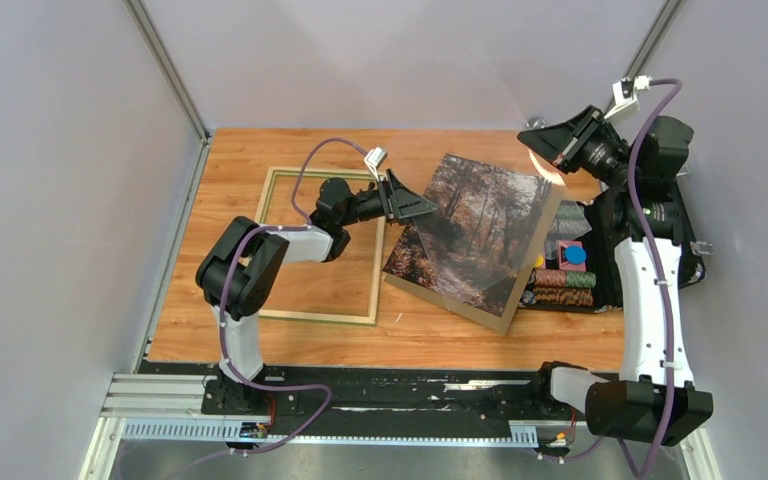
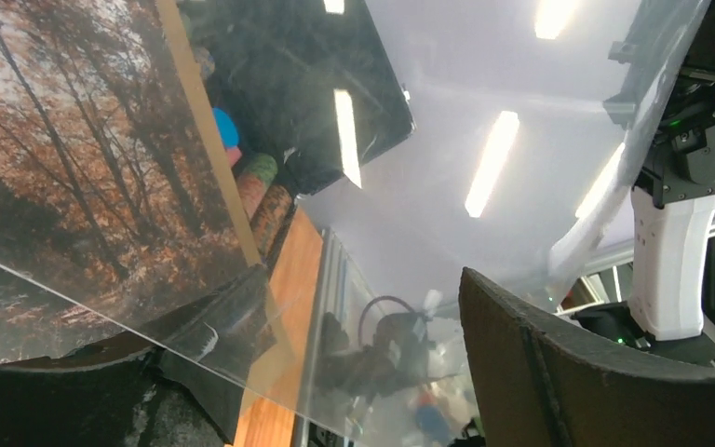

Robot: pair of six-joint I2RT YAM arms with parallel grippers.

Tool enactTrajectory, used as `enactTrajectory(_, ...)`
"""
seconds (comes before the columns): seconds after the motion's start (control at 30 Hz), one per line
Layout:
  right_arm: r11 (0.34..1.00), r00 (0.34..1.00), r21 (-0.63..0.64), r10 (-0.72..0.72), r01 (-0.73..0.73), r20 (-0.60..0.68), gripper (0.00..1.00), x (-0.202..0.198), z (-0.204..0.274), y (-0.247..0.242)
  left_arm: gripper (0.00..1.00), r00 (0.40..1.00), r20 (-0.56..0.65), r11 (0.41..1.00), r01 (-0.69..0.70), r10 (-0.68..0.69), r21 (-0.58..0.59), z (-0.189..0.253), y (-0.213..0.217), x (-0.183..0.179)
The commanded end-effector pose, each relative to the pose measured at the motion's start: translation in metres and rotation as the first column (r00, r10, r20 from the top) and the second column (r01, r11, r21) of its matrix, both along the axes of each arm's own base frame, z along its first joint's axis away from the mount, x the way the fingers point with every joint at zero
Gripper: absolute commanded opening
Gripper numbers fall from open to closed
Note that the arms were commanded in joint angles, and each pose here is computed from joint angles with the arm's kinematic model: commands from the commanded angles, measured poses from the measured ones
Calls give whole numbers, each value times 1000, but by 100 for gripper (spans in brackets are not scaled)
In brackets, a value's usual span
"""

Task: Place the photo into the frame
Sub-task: Adjust the photo frame item.

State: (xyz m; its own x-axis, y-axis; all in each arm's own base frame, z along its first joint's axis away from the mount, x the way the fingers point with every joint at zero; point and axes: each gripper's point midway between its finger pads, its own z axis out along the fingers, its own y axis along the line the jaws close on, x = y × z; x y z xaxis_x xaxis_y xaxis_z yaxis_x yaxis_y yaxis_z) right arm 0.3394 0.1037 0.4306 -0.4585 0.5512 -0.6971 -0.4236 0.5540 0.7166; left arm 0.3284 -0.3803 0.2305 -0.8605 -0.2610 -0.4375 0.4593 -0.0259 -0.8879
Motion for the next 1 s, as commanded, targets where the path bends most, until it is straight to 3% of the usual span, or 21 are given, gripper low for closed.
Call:
enactTrajectory(0.0,1000,998,2,-14,14,66,0,-2,8,-3,81,994,97,995,52,-44,-81,37,-2,-24)
enactTrajectory(0.97,990,985,-6,-140,142,103,0,4,-49,-47,52,998,59,995,5,1,-100,51,20,-18)
